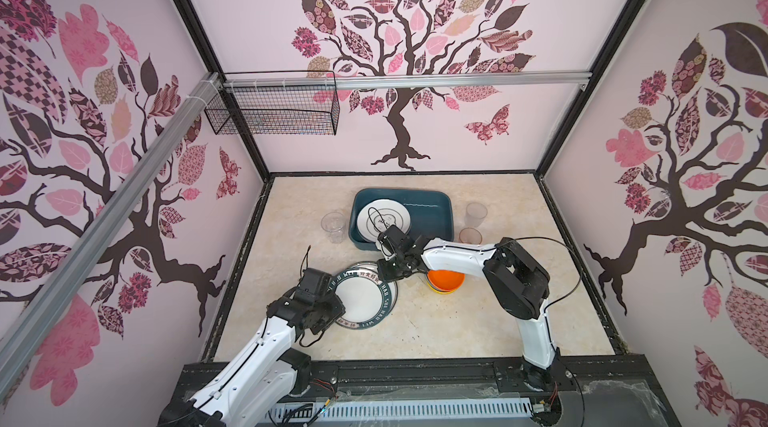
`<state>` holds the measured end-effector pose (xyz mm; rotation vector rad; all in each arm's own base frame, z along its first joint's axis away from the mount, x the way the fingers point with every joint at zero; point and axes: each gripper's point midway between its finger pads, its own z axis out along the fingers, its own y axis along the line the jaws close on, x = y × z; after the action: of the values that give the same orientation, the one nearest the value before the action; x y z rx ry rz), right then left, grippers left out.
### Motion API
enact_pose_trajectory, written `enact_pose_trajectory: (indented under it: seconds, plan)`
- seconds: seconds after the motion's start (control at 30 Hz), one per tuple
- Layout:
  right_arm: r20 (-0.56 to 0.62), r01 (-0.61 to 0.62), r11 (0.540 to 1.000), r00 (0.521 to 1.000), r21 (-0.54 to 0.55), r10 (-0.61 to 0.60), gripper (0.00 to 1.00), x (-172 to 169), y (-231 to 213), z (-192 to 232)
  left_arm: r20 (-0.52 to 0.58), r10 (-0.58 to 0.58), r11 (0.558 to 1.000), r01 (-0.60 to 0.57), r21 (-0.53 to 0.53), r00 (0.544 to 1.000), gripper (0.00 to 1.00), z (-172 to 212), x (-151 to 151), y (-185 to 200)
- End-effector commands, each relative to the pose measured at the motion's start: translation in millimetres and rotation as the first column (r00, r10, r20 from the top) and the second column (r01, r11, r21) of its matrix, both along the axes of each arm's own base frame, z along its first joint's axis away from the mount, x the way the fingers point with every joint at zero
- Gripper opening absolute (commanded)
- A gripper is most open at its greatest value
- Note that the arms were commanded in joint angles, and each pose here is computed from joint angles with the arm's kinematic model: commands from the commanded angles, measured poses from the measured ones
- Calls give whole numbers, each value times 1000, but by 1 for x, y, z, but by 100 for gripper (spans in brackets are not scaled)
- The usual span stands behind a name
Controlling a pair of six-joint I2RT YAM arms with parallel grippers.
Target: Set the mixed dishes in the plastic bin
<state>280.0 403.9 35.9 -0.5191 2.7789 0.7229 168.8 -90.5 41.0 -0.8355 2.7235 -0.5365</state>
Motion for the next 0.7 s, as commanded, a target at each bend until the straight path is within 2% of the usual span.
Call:
enact_pose_trajectory:
  seconds: [0.0,0.4,0.67]
  plan:
    - [-67,-21,999,998,-46,17,17,-17,-3,-27,-8,-1,1000,1,7,1000,34,-1,-4,2]
    - [-64,-17,999,998,-43,14,18,-17,-3,-26,24,5,1000,-5,-19,1000,17,15,-5,1]
    - [-34,-15,1000,999,-26,14,23,-13,-2,-9,52,15,999,-13,-38,999,2,26,-3,-1]
